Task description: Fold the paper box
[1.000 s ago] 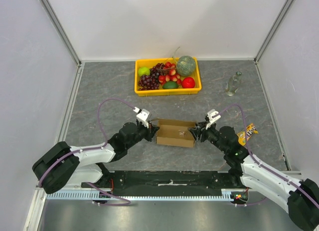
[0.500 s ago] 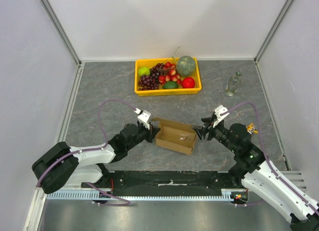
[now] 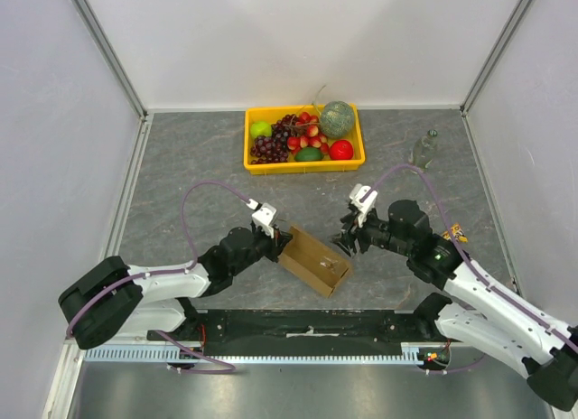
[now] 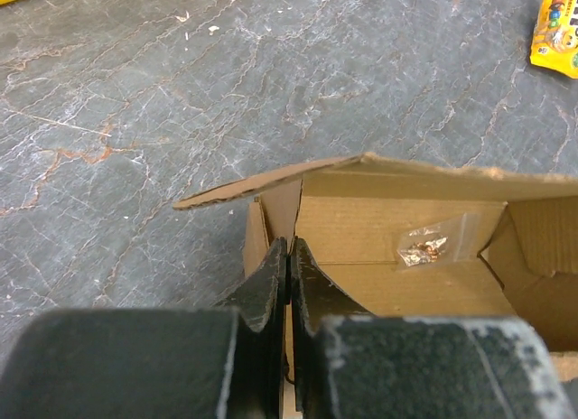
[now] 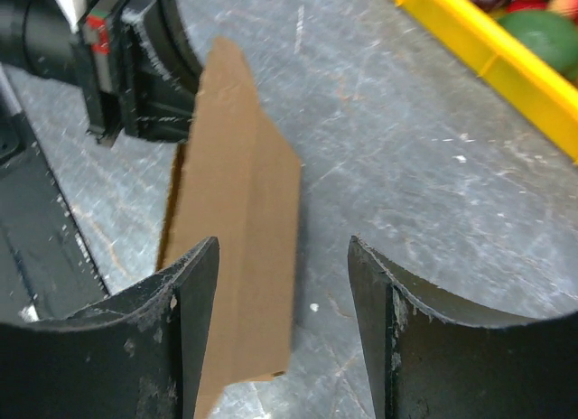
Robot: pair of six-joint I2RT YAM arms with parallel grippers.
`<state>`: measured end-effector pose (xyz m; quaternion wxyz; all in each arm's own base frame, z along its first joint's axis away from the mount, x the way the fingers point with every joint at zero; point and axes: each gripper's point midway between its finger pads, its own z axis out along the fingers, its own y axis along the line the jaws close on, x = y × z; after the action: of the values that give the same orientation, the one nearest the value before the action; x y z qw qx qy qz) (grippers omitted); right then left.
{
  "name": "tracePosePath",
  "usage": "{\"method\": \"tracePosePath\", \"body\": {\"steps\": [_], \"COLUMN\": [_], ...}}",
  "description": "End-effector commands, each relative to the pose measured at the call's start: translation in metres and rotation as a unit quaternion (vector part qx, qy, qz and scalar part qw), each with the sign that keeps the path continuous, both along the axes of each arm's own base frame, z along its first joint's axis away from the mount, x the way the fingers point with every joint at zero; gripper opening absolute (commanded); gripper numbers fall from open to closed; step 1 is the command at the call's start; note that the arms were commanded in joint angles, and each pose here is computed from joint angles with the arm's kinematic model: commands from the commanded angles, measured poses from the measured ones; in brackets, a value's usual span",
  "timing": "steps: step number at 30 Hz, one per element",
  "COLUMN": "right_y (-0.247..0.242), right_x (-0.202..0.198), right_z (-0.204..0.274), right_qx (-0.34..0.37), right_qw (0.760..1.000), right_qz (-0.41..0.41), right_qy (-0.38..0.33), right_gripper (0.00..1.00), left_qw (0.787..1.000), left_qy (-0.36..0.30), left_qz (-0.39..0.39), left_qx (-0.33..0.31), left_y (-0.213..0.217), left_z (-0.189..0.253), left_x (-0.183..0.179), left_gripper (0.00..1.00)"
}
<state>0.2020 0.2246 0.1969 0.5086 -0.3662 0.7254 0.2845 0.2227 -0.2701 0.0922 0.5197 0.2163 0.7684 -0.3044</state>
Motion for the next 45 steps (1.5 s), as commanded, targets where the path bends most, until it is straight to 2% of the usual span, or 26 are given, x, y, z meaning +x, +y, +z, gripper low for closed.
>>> {"method": "tracePosePath", "body": {"steps": [1, 10, 16, 19, 25, 30, 33, 38, 43, 45], "right_y": [0.023, 0.028, 0.031, 0.032, 0.035, 0.035, 0.034, 0.039, 0.058, 0.067], "right_x": [-0.01, 0.004, 0.008, 0.008, 0.007, 0.011, 0.016, 0.02, 0.01, 0.003], "right_z": [0.014, -0.002, -0.018, -0.021, -0.027, -0.029, -0.032, -0.033, -0.036, -0.035], "right_qx": [0.014, 0.053, 0.055, 0.057, 0.052, 0.051, 0.046, 0.046, 0.048, 0.053], "right_qw": [0.999, 0.998, 0.998, 0.998, 0.998, 0.997, 0.996, 0.995, 0.996, 0.996], "right_qz": [0.042, -0.024, -0.036, -0.035, -0.032, -0.046, -0.06, -0.067, -0.031, -0.015], "right_qy": [-0.017, 0.0, 0.019, 0.022, 0.03, 0.037, 0.04, 0.052, 0.069, 0.073], "right_gripper": [0.66, 0.64, 0.64, 0.64, 0.64, 0.63, 0.61, 0.55, 0.38, 0.34], "left_qw": [1.0, 1.0, 0.999, 0.999, 0.998, 0.993, 0.989, 0.979, 0.967, 0.963], "left_qy": [-0.002, 0.009, 0.014, 0.016, 0.039, 0.09, 0.128, 0.196, 0.237, 0.243], "left_qz": [0.013, 0.018, 0.01, 0.007, 0.001, -0.008, -0.003, 0.025, 0.083, 0.101], "left_qx": [0.011, -0.01, -0.037, -0.049, -0.057, -0.078, -0.076, -0.058, -0.048, -0.052], "left_y": [0.005, 0.014, 0.02, 0.023, 0.031, 0.03, 0.033, 0.043, 0.059, 0.065], "left_z": [-0.007, -0.009, -0.003, 0.0, 0.001, 0.004, 0.001, 0.002, 0.006, 0.01], "left_x": [-0.001, -0.014, -0.027, -0.032, -0.046, -0.062, -0.07, -0.082, -0.085, -0.086], "left_gripper": [0.04, 0.12, 0.31, 0.36, 0.42, 0.44, 0.43, 0.31, 0.18, 0.15]}}
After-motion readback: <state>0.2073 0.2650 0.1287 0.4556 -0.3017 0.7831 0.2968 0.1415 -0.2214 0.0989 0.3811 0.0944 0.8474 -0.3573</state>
